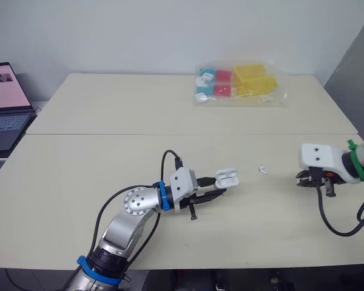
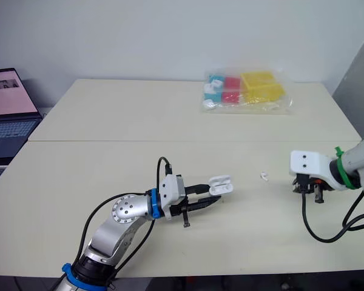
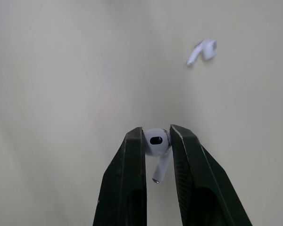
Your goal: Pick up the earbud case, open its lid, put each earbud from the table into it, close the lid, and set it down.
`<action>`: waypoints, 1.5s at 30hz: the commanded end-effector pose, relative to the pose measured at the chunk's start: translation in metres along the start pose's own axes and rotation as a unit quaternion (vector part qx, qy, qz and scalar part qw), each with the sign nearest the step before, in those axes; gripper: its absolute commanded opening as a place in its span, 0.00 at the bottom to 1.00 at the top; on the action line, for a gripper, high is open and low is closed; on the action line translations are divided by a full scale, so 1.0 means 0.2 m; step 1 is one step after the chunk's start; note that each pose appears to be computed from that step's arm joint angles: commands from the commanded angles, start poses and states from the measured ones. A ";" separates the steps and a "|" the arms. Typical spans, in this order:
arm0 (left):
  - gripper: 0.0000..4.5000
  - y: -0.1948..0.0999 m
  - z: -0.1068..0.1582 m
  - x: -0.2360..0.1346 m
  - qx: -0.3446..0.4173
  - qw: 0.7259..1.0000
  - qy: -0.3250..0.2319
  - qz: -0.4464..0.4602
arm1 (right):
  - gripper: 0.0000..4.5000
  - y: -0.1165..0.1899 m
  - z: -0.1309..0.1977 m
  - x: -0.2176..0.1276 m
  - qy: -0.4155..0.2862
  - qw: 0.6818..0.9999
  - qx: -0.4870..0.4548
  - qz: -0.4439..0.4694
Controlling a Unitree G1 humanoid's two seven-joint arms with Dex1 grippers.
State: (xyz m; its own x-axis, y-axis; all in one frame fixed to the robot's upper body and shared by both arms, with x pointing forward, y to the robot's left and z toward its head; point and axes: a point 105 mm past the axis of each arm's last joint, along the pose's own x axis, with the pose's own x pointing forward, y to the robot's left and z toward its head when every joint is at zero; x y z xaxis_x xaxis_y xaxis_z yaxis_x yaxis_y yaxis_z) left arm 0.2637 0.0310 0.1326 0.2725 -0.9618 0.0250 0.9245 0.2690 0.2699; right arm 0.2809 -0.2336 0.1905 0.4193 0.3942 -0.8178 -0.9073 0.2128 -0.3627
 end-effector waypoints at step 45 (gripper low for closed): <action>0.17 0.22 0.27 0.00 -0.036 0.998 -0.040 0.032 | 0.09 0.13 0.73 0.15 -0.530 0.811 0.102 -0.228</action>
State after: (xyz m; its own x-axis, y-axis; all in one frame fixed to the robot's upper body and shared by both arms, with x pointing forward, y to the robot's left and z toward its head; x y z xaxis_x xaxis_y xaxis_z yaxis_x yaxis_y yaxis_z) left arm 0.2962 0.0421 0.1788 0.3419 -0.9371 0.0706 0.9254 0.3488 0.1486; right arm 0.2785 -0.0878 0.2128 0.6213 0.7499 0.2273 -0.6808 0.6602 -0.3172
